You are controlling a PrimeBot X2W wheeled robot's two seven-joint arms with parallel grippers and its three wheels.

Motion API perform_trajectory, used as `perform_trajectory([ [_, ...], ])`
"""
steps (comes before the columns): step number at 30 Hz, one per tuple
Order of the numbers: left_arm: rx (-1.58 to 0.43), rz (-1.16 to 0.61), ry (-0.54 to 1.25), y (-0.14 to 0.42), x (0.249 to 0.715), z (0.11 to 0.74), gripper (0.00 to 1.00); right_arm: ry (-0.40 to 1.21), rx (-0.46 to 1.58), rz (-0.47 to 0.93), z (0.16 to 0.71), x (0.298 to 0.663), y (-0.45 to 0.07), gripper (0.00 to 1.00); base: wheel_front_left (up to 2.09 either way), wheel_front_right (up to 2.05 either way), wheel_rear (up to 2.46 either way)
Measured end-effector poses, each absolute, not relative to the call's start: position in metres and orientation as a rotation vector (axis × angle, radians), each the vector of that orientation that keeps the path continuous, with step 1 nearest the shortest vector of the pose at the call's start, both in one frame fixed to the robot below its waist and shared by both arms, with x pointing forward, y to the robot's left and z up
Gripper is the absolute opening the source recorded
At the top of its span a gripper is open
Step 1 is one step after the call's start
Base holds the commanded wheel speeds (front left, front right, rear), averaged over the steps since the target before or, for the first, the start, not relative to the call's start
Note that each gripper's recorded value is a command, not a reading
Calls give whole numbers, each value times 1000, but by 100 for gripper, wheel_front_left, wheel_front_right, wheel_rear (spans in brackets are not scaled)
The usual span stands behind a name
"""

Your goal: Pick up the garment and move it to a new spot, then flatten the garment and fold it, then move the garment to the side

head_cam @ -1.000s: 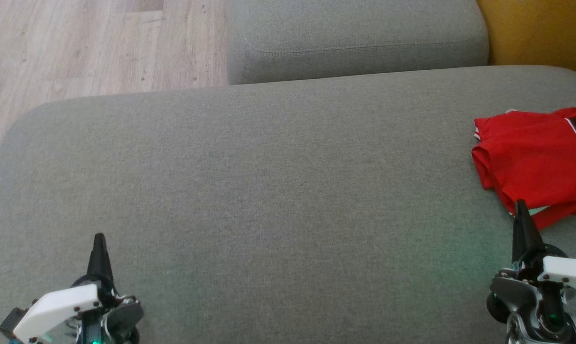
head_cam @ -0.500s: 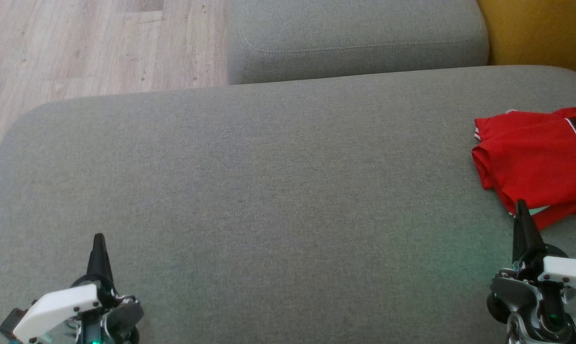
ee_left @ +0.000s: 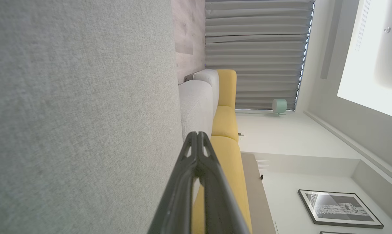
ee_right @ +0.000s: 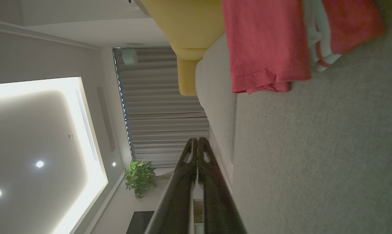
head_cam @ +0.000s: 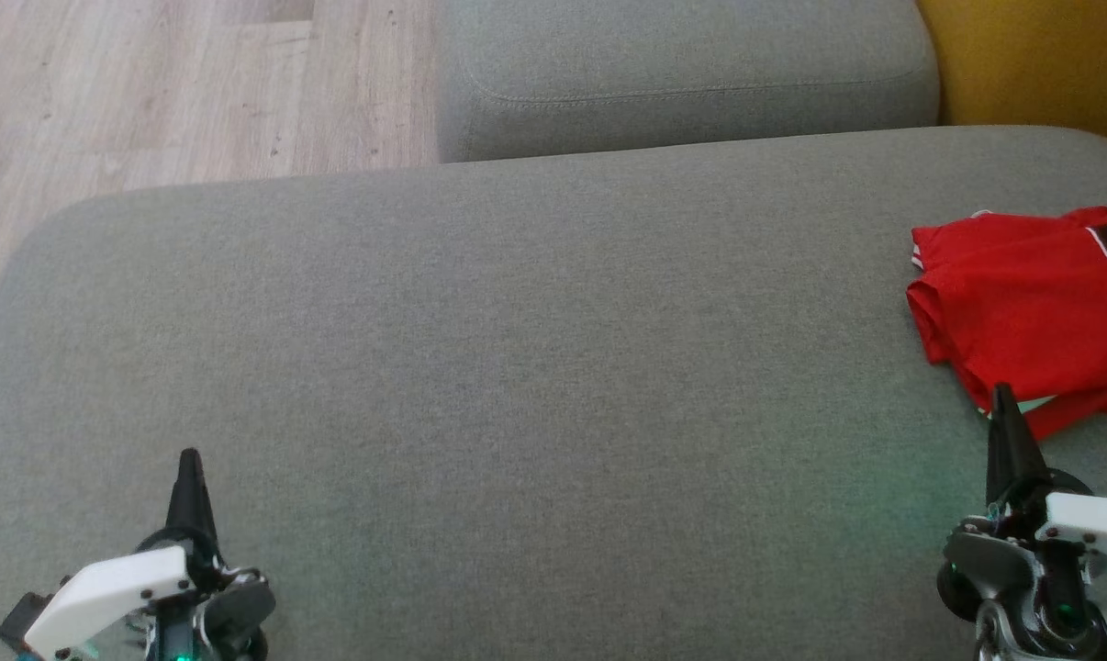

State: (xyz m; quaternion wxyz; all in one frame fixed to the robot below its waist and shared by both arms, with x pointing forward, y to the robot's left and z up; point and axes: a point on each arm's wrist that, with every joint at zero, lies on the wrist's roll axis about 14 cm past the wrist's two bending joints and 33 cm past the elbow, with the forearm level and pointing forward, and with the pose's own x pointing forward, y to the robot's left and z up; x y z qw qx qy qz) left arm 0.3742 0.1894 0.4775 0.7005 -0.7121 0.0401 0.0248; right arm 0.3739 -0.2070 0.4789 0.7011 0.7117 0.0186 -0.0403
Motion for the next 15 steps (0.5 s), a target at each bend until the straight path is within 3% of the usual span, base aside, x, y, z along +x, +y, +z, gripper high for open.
perform_trajectory([
  [15, -1586, 55, 90, 189, 374, 477, 0, 42, 1586, -89, 479, 374, -207, 0, 0, 0, 0],
])
